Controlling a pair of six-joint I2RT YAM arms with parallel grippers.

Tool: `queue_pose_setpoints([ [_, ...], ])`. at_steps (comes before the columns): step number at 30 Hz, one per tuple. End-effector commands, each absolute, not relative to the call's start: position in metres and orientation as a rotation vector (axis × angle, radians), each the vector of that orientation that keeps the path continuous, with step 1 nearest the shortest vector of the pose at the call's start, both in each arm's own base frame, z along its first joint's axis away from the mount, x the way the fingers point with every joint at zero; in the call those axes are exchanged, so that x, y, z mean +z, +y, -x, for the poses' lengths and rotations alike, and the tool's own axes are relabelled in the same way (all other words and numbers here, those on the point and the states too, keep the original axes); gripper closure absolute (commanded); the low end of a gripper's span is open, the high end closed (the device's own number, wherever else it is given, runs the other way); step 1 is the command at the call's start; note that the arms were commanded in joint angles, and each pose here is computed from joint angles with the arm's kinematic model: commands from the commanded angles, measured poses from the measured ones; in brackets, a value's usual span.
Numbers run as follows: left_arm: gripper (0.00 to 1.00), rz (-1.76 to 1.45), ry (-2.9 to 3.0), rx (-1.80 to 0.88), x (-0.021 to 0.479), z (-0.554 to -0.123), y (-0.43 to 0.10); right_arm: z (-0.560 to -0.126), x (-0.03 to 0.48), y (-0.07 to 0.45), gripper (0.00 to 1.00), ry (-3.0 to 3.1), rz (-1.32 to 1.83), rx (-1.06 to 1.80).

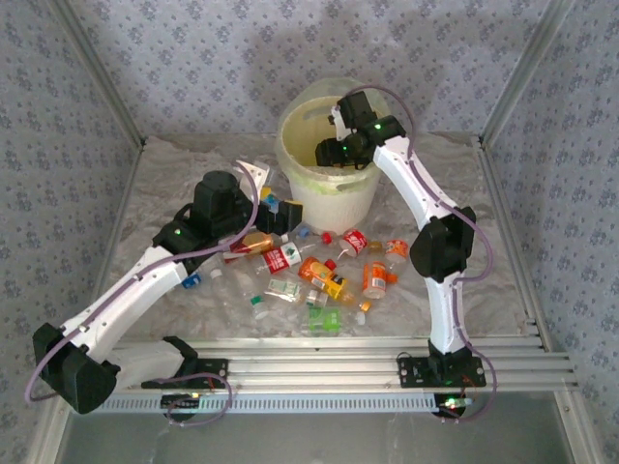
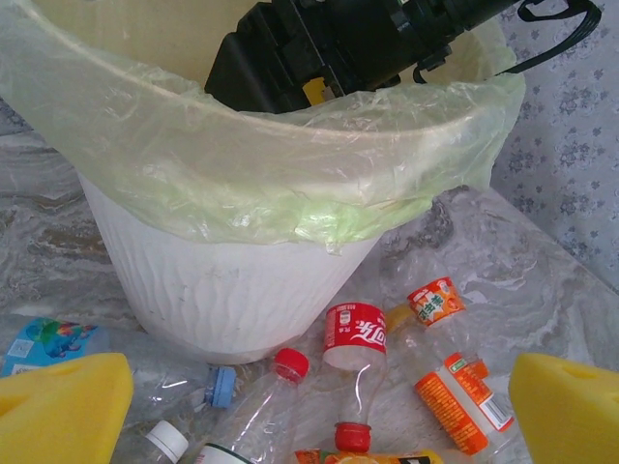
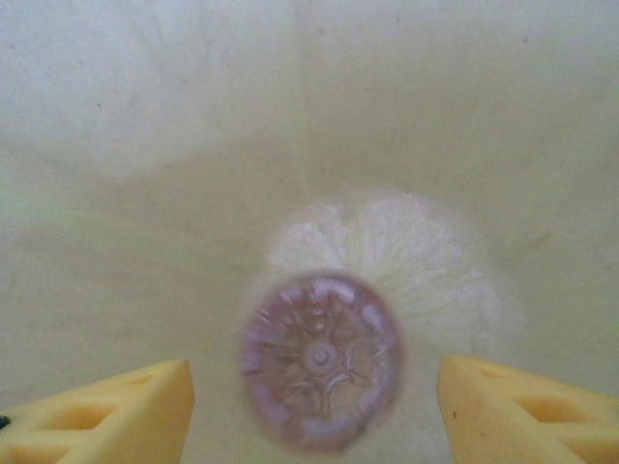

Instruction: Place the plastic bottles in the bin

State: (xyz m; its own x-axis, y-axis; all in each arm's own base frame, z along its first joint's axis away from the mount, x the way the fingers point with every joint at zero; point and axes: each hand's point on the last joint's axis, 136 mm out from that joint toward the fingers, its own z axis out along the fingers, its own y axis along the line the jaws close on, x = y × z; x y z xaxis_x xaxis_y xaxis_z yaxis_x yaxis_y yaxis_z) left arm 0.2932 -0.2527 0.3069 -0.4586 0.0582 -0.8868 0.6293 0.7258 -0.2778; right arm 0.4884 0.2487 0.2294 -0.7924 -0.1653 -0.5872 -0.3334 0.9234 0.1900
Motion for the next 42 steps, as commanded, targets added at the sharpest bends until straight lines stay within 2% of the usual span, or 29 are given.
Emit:
queue_pose_setpoints([
  [1, 0.00, -0.561, 1.907, -0.755, 0.324, -0.290, -0.257, -0.484, 0.241, 0.252, 0.29, 2.469, 0.358, 0.417],
  [7, 0.00, -0.572, 1.899, -0.761, 0.326, -0.288, -0.258, -0.483, 0.259, 0.250, 0.27, 2.431, 0.346, 0.426],
  [27, 0.00, -0.716, 1.821, -0.836, 0.332, -0.266, -0.271, -0.462, 0.362, 0.228, 0.28, 2.173, 0.268, 0.444],
  [36, 0.01, -0.793, 1.806, -0.868, 0.331, -0.253, -0.281, -0.419, 0.410, 0.201, 0.29, 2.039, 0.229, 0.437],
  [42, 0.00, -0.883, 1.814, -0.855, 0.326, -0.241, -0.290, -0.380, 0.413, 0.175, 0.30, 2.022, 0.165, 0.429],
])
